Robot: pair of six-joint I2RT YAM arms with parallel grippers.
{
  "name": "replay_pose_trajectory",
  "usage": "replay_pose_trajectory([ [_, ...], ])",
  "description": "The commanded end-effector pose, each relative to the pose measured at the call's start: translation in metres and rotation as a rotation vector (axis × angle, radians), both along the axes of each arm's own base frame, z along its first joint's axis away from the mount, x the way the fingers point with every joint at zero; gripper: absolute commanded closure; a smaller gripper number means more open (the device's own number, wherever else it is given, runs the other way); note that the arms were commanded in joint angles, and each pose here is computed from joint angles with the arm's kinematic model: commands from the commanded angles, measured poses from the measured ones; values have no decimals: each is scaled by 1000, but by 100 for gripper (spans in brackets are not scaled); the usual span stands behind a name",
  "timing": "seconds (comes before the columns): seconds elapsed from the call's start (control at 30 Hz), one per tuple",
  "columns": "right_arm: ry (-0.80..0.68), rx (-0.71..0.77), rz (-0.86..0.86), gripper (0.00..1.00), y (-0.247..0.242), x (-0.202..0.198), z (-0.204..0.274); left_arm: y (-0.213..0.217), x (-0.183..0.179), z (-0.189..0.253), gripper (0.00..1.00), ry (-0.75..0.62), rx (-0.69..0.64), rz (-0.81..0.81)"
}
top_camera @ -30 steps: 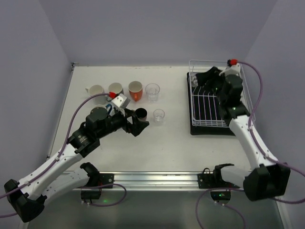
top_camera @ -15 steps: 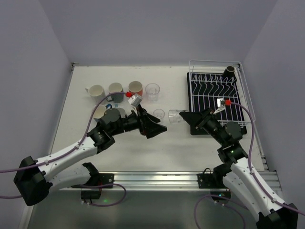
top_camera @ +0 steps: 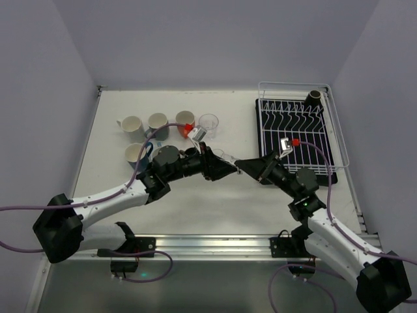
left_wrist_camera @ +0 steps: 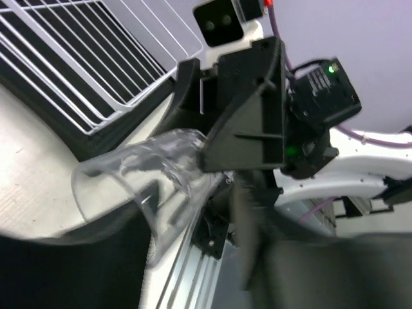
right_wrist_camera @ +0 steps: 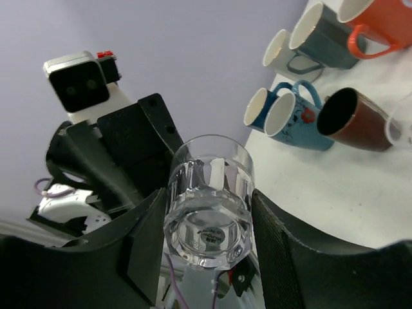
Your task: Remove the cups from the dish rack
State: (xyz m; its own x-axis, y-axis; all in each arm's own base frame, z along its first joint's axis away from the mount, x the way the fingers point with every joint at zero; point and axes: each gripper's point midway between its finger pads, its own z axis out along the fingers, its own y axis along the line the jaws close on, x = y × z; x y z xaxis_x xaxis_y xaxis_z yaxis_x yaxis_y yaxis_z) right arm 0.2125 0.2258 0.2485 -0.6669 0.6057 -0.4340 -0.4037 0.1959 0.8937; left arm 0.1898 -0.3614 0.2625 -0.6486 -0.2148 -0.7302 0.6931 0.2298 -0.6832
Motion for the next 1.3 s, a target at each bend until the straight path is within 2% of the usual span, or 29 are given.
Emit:
replay_pose_trajectory([
  [0.0, -38, 36, 52, 74, 8, -9, 6, -1, 10, 46, 59, -121, -132, 55],
  [0.03, -39, 38, 48, 73, 8, -8, 5, 0, 14, 46, 81, -122, -129, 78],
  [0.1, -39, 24, 38, 67, 8, -7, 2, 2, 20, 42, 94, -130, -89, 109],
  [0.13, -37, 17, 16, 50, 6, -3, 1, 5, 28, 39, 100, -116, -48, 156],
  [0.23, -40, -29, -26, 24, 1, 1, -3, 11, 46, 37, 100, -155, 34, 246],
  [0.27, -39, -43, -40, 10, 0, 3, -3, 13, 52, 36, 100, -148, 102, 266],
  [0.33, -46, -125, -92, 1, -9, 7, -6, 15, 67, 24, 100, -162, 257, 299],
  [0.37, -55, -158, -112, 1, -12, 8, -6, 15, 72, 19, 100, -170, 315, 307],
  [0.4, -64, -227, -134, 1, -19, 5, -14, 15, 82, -4, 100, -172, 424, 311],
  [0.47, -110, -294, -210, 1, -34, 9, -7, 21, 90, -13, 100, -168, 569, 316],
  [0.5, -78, -344, -232, 1, -41, 8, -18, 20, 95, -29, 100, -154, 634, 315],
  [0.57, -114, -367, -294, 1, -55, 5, -6, 23, 103, -34, 100, -152, 703, 333],
  [0.6, -90, -421, -335, 1, -65, 6, -16, 22, 108, -49, 100, -145, 760, 333],
  [0.73, -89, -468, -464, 1, -95, 2, -4, 28, 115, -73, 100, -123, 925, 339],
  [0.87, -92, -481, -545, 1, -112, 1, -3, 23, 111, -93, 100, -123, 983, 313],
  [1.27, -70, -485, -508, 1, -105, 1, -15, 25, 128, -121, 100, -144, 1099, 339],
])
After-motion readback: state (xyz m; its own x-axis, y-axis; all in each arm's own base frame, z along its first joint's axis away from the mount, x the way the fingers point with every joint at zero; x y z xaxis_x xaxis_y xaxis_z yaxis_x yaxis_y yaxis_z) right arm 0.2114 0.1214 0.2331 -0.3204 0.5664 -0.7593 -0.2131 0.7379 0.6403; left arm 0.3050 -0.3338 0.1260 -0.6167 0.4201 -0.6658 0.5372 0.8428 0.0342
